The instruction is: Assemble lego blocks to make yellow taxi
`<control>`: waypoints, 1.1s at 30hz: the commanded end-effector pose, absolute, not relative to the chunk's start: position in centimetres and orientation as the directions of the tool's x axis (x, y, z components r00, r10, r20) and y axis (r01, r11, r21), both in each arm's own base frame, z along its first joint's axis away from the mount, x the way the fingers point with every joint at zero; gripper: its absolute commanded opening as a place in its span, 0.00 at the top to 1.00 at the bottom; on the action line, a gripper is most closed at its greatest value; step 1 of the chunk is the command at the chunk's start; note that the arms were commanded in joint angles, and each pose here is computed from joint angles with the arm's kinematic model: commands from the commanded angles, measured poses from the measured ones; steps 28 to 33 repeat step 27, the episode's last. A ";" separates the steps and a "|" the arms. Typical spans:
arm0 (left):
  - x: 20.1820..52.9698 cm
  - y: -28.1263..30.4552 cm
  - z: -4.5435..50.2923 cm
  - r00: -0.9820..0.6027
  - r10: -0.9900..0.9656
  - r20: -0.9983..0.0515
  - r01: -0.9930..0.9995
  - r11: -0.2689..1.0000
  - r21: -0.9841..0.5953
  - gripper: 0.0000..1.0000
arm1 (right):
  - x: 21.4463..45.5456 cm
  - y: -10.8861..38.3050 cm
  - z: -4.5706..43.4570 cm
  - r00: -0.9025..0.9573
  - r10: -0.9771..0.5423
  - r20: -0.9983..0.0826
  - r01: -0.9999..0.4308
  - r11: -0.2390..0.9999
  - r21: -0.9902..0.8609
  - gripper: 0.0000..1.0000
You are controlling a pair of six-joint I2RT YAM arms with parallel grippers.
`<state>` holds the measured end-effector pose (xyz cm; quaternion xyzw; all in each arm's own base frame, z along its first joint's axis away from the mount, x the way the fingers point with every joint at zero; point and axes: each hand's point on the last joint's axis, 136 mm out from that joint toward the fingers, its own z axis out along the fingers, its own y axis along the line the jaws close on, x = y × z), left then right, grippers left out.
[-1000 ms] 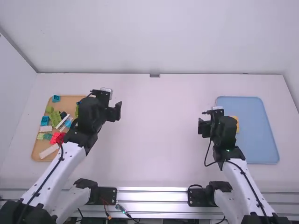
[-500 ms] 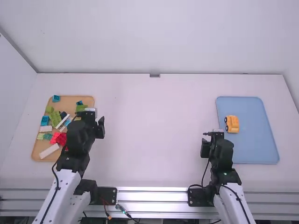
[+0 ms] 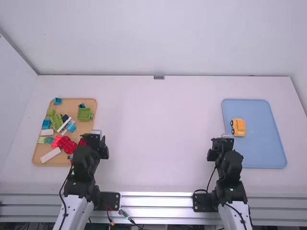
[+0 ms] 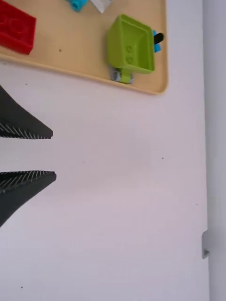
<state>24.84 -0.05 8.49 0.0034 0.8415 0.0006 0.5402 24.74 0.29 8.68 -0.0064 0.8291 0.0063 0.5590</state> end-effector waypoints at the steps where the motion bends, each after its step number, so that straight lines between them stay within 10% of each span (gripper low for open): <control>1: 24.5 0.0 7.5 -0.413 0.000 -0.911 0.000 1.000 0.000 0.87 | 24.7 0.3 9.0 -0.352 0.000 -0.936 -0.015 1.000 0.006 0.88; 33: 24.6 0.0 14.8 -0.105 0.000 -0.994 0.000 1.000 0.000 1.00 | 24.6 0.3 14.8 -0.105 0.000 -0.994 -0.016 1.000 0.002 1.00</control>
